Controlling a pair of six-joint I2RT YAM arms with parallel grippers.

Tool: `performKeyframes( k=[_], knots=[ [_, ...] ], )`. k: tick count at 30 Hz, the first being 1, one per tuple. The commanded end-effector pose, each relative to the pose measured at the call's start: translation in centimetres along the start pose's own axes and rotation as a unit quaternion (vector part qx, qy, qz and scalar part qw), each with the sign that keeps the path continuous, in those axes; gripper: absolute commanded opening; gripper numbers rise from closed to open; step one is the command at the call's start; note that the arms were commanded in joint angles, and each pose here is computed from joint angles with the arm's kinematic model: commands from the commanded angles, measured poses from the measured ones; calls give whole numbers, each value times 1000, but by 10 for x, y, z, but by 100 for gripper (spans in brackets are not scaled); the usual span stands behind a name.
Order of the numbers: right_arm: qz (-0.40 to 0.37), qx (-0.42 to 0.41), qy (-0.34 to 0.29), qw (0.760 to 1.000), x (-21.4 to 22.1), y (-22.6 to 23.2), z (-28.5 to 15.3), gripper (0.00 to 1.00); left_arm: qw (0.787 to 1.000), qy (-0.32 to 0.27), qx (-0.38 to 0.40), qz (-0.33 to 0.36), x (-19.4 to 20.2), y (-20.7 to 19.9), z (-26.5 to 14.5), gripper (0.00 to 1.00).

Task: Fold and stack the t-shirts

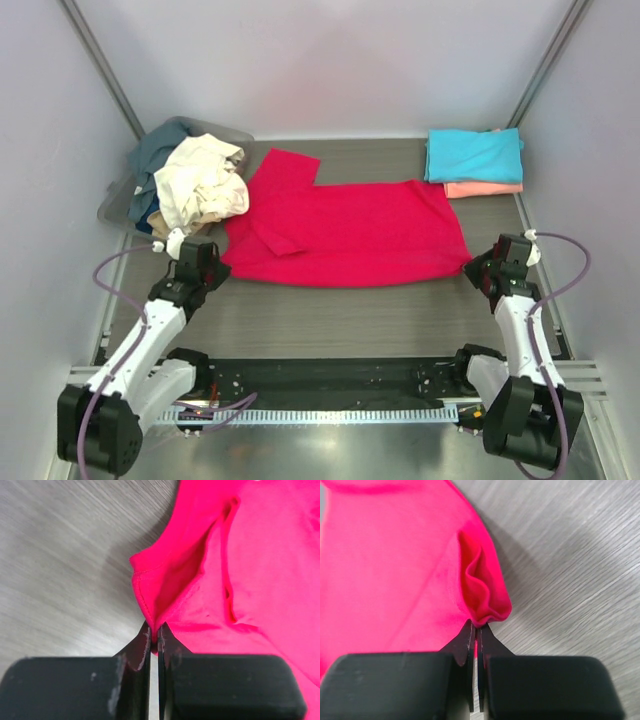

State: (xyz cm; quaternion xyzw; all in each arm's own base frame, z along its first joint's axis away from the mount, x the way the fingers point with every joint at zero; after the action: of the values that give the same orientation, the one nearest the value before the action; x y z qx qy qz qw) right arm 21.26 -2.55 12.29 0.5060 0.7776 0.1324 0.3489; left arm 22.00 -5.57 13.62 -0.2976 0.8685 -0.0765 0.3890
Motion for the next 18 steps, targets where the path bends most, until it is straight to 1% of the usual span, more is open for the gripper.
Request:
performKeyframes(
  k=[1, 6, 8, 9, 15, 17, 18],
  knots=[
    [17, -26, -12, 999, -10, 16, -26, 1, 1000, 9, -11, -13, 4, 13, -22, 0],
    [38, -23, -22, 999, -14, 10, -47, 1, 999, 11, -12, -31, 11, 27, -46, 0],
    [42, -28, -27, 998, -14, 9, -53, 1, 999, 4, -5, -37, 11, 29, -54, 0],
    [47, -21, -25, 998, -13, 4, -54, 1, 999, 11, -12, -38, 14, 34, -57, 0],
    [61, -8, -9, 998, -4, -10, -63, 1, 998, 20, 14, -61, 18, 34, -76, 0],
    [66, 2, -12, 998, -1, -14, -70, 1, 997, 21, 22, -73, 19, 34, -81, 0],
    [67, 8, -18, 998, -1, -16, -72, 1, 996, 31, 22, -76, 21, 34, -84, 0]
  ],
)
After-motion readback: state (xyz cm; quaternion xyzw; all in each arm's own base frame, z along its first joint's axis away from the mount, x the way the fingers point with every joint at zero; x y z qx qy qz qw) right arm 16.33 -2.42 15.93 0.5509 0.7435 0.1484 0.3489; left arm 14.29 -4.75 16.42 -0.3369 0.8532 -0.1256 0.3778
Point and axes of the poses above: each gripper's point midway between its finger pads, its own z axis out along the fingers, its own y axis along the line the jaws close on, x = y × z, the point moved 7 cm from there along -z, back along the fingers, and after that the axes turned 9 degrees about z, right-handed, at the moved point
